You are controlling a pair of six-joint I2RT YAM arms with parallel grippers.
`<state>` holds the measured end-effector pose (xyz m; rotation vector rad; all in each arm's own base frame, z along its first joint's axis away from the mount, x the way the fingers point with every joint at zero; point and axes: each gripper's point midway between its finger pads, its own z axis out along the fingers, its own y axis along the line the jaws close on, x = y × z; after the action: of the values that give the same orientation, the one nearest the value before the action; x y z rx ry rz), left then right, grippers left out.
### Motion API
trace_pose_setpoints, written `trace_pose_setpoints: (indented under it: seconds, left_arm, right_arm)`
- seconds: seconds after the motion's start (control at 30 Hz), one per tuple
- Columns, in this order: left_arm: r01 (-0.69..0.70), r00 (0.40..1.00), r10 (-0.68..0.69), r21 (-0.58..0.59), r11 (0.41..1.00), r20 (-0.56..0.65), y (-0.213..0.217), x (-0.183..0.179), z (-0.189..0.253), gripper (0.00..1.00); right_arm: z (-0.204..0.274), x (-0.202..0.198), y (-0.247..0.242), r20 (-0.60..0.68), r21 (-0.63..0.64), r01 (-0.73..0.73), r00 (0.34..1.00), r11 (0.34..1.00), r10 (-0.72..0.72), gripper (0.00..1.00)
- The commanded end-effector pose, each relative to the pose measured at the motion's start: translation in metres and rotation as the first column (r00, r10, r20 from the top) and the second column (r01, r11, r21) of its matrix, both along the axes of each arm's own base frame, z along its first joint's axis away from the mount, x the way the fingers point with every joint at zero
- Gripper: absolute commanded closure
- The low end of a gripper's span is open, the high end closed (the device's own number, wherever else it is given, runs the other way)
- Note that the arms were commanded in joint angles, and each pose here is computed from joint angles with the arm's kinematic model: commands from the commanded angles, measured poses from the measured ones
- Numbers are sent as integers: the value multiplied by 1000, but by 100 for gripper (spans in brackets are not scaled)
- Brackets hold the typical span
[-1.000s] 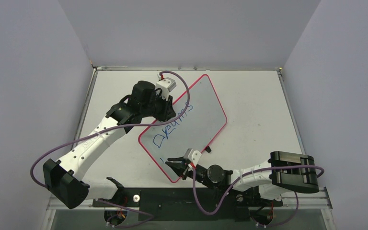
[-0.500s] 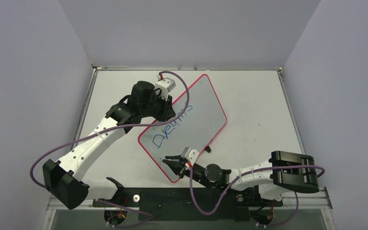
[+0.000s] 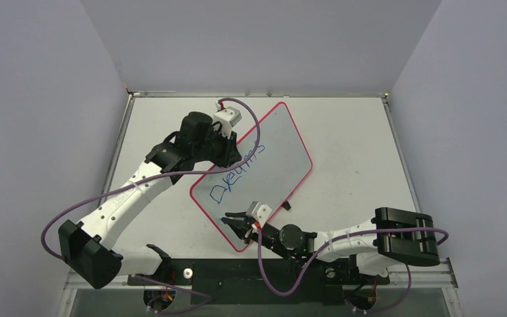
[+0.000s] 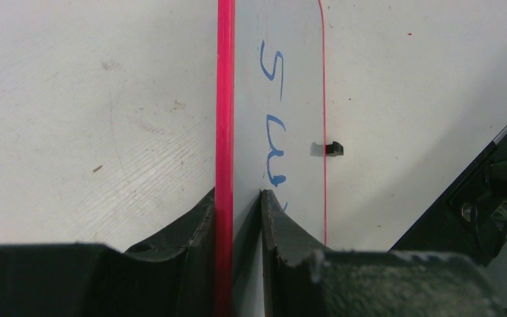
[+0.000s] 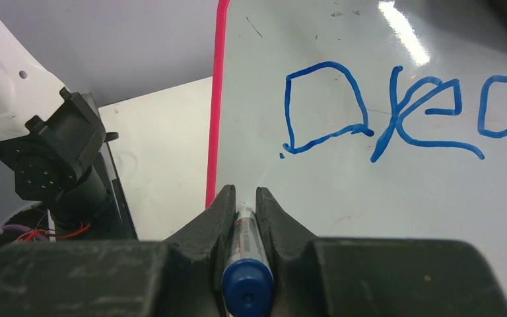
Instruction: Write a sentence on the whiteboard
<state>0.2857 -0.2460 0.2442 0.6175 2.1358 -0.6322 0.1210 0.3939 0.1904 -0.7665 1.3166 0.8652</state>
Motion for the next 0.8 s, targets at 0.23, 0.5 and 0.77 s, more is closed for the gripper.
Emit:
trace_pose_setpoints:
  seconds: [0.23, 0.5, 0.77]
  left_arm:
    - [-62, 977, 57, 17, 998, 204, 14, 28, 31, 100]
    - [-62, 977, 57, 16, 998, 205, 14, 28, 32, 100]
    - [-61, 977, 57, 13, 998, 204, 14, 28, 32, 100]
  right_arm:
    - [-6, 8, -6, -31, -9, 47, 998, 999, -47, 100]
    - [-27, 2, -15, -77, -31, 49, 996, 998, -51, 100]
    - [-29, 3, -15, -84, -35, 54, 995, 998, -57, 100]
